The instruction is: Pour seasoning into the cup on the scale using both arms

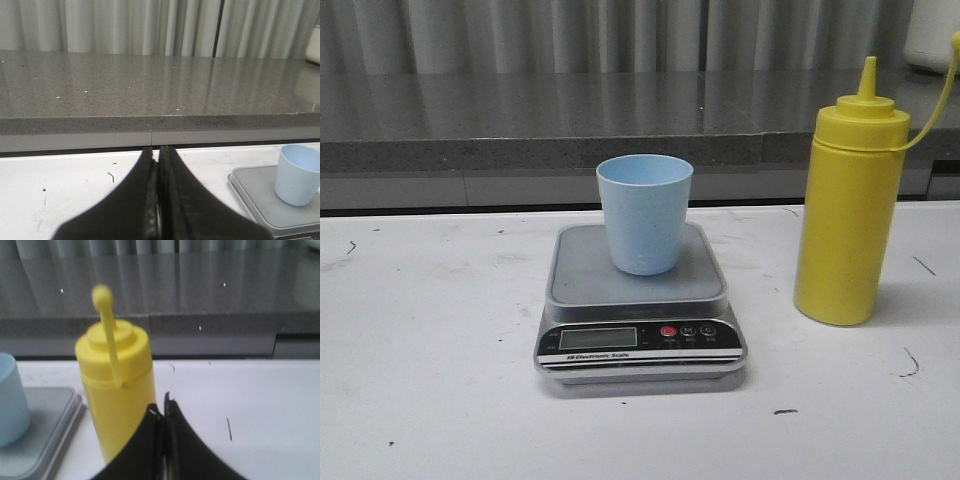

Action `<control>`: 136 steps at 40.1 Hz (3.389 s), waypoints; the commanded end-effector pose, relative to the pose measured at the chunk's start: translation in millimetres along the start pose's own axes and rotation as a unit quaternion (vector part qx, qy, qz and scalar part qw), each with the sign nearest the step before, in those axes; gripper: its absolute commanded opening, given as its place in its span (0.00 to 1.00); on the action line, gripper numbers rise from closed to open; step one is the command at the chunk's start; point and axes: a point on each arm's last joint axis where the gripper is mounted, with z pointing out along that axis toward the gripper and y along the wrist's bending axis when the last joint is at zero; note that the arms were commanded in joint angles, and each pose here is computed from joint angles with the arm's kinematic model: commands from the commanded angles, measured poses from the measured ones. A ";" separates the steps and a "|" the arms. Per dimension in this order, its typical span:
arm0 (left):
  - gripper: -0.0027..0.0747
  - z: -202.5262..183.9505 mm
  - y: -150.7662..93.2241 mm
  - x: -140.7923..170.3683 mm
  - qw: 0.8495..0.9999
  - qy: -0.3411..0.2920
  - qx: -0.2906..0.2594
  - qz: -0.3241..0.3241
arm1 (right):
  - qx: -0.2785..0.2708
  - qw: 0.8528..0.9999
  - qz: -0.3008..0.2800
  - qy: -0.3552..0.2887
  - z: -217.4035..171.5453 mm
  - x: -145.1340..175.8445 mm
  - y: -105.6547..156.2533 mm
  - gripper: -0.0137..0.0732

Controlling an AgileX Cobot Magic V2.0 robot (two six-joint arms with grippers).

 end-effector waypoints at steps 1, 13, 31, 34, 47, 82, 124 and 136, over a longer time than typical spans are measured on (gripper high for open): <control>0.01 -0.9 -0.7 -14.3 0.999 -0.044 0.001 -0.009 | -0.003 0.997 -0.013 -0.080 -7.4 -40.1 1.3 0.02; 0.01 -0.9 -0.7 -14.3 0.999 -0.044 0.001 -0.009 | -0.020 0.982 -0.022 -0.186 -57.9 -101.3 -11.7 0.02; 0.01 -0.9 -0.7 -14.3 0.999 -0.044 0.001 -0.009 | -0.043 0.975 0.034 -0.213 -81.4 -106.2 -20.4 0.02; 0.01 -0.9 -0.7 -14.3 0.999 -0.044 0.001 -0.009 | -0.043 0.975 0.034 -0.213 -81.4 -106.2 -20.4 0.02; 0.01 -0.9 -0.7 -14.3 0.999 -0.044 0.001 -0.009 | -0.043 0.976 0.036 -0.212 -81.3 -106.1 -20.5 0.02; 0.01 -0.5 -0.3 -14.3 0.998 -0.056 0.000 -0.010 | -0.043 0.976 0.036 -0.212 -81.3 -106.1 -20.5 0.02; 0.01 17.4 19.4 84.9 0.993 -0.050 -0.090 -0.056 | -0.043 0.976 0.036 -0.212 -81.3 -106.1 -20.6 0.02; 0.01 17.4 19.4 84.9 0.993 -0.050 -0.090 -0.056 | -0.043 0.976 0.036 -0.212 -81.3 -106.1 -20.6 0.02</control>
